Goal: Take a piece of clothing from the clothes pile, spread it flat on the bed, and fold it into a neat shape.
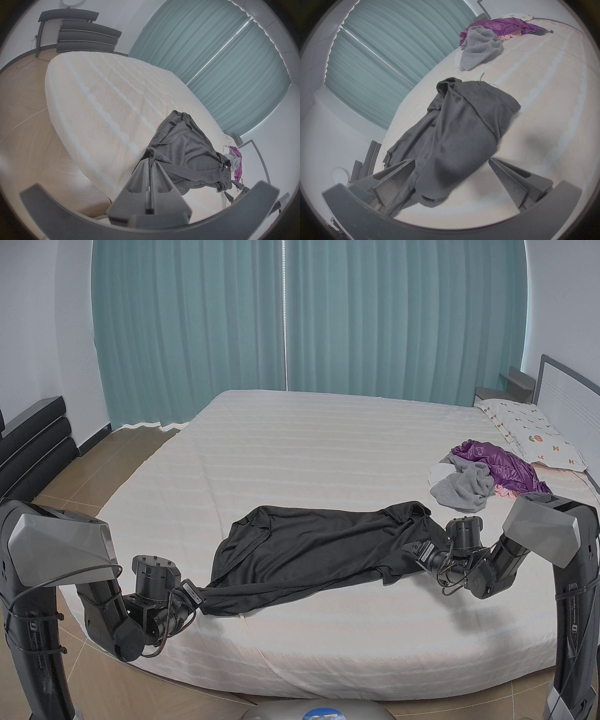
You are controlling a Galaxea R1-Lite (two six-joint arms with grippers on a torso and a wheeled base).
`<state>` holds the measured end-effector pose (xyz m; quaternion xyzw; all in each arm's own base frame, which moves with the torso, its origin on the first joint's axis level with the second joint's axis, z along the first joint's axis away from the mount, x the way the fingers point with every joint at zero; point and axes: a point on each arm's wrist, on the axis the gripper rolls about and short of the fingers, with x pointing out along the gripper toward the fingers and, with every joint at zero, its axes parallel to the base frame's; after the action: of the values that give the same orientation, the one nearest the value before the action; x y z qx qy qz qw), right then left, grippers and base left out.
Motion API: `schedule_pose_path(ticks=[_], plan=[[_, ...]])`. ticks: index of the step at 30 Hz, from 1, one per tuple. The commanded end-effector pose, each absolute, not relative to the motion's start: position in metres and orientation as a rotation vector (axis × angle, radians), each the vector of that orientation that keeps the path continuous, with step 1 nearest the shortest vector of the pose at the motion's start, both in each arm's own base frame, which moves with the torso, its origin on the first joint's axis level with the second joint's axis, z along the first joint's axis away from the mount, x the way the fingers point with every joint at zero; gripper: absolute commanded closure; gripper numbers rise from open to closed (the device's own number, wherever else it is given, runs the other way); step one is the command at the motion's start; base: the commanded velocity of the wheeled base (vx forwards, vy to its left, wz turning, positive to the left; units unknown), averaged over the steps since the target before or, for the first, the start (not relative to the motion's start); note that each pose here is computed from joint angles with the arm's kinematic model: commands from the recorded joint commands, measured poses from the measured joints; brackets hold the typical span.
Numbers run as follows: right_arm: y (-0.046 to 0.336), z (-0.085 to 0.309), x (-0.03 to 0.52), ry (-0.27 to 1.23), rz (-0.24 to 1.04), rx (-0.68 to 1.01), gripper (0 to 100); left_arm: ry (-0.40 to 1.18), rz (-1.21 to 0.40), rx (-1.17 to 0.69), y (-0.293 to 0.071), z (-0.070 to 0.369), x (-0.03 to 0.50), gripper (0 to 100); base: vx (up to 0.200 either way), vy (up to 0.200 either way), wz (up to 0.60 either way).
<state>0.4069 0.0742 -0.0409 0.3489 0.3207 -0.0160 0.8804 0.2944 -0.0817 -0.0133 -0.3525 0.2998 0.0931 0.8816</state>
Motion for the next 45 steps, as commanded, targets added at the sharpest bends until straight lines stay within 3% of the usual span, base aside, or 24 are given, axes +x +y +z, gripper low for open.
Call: schedule_pose_path(ticks=[1, 2, 3, 30, 45], plan=[[0.075, -0.04, 0.415, 0.646, -0.03, 0.731, 0, 0.626, 0.195, -0.734, -0.082, -0.014, 0.294, 100, 0.0, 0.0, 0.0], [0.075, -0.04, 0.415, 0.646, -0.03, 0.731, 0, 0.626, 0.195, -0.734, -0.082, -0.014, 0.294, 100, 0.0, 0.0, 0.0], [0.076, -0.041, 0.418, 0.633, -0.045, 0.726, 100, 0.627, 0.196, -0.733, -0.082, -0.014, 0.294, 100, 0.0, 0.0, 0.0], [0.048, 0.013, 0.358, 0.644, -0.098, 0.738, 100, 0.625, 0.177, -0.725, -0.086, -0.008, 0.288, 100, 0.0, 0.0, 0.0], [0.026, 0.015, 0.285, 0.815, -0.057, 0.643, 100, 0.645, 0.124, -0.614, -0.087, 0.004, 0.268, 100, 0.0, 0.0, 0.0]])
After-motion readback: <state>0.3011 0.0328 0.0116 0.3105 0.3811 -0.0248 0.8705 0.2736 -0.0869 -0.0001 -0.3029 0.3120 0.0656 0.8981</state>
